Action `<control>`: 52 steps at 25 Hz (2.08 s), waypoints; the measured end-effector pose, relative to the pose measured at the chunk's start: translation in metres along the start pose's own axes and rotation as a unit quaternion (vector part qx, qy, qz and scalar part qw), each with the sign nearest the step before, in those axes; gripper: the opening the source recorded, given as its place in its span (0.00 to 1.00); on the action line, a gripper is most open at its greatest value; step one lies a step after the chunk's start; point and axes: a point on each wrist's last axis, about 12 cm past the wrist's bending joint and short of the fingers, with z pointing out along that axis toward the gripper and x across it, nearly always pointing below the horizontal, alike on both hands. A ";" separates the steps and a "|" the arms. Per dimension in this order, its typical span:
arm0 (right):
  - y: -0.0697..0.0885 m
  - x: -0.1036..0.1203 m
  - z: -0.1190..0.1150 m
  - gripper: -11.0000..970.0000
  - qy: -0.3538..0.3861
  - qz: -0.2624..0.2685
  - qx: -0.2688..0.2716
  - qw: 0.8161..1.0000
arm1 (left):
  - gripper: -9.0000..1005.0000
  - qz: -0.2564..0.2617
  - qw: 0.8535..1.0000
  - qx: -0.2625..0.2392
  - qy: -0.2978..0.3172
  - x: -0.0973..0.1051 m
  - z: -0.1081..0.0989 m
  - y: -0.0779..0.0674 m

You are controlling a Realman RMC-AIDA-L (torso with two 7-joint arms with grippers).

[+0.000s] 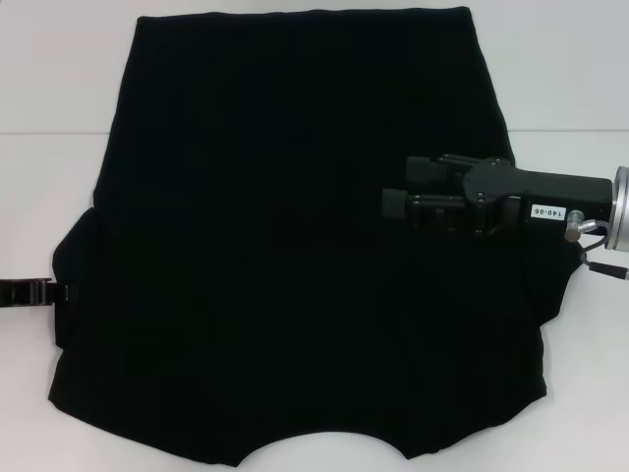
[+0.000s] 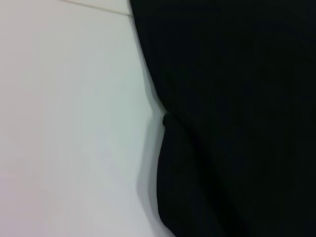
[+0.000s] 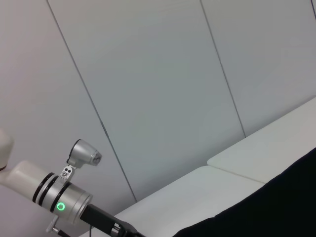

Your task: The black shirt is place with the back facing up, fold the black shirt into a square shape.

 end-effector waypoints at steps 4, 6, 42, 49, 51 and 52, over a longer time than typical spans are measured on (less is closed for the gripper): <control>0.000 -0.001 0.000 0.90 -0.001 -0.001 0.000 1.000 | 0.20 0.006 1.000 -0.002 0.006 -0.001 0.002 -0.002; 0.000 -0.001 0.000 0.90 -0.003 -0.001 0.000 1.000 | 0.16 0.007 1.000 -0.002 0.005 -0.002 0.002 -0.003; 0.000 -0.002 -0.002 0.88 -0.014 0.001 0.002 1.000 | 0.01 -0.046 0.997 -0.049 -0.044 0.003 -0.028 0.023; 0.000 -0.002 -0.001 0.88 -0.014 0.000 0.001 1.000 | 0.01 -0.062 0.995 -0.060 -0.056 0.006 -0.035 0.031; 0.000 -0.002 -0.001 0.88 -0.014 -0.001 0.001 1.000 | 0.01 -0.067 0.994 -0.064 -0.061 0.007 -0.038 0.034; 0.000 -0.002 -0.001 0.88 -0.014 -0.001 0.002 1.000 | 0.01 -0.070 0.993 -0.066 -0.063 0.007 -0.039 0.036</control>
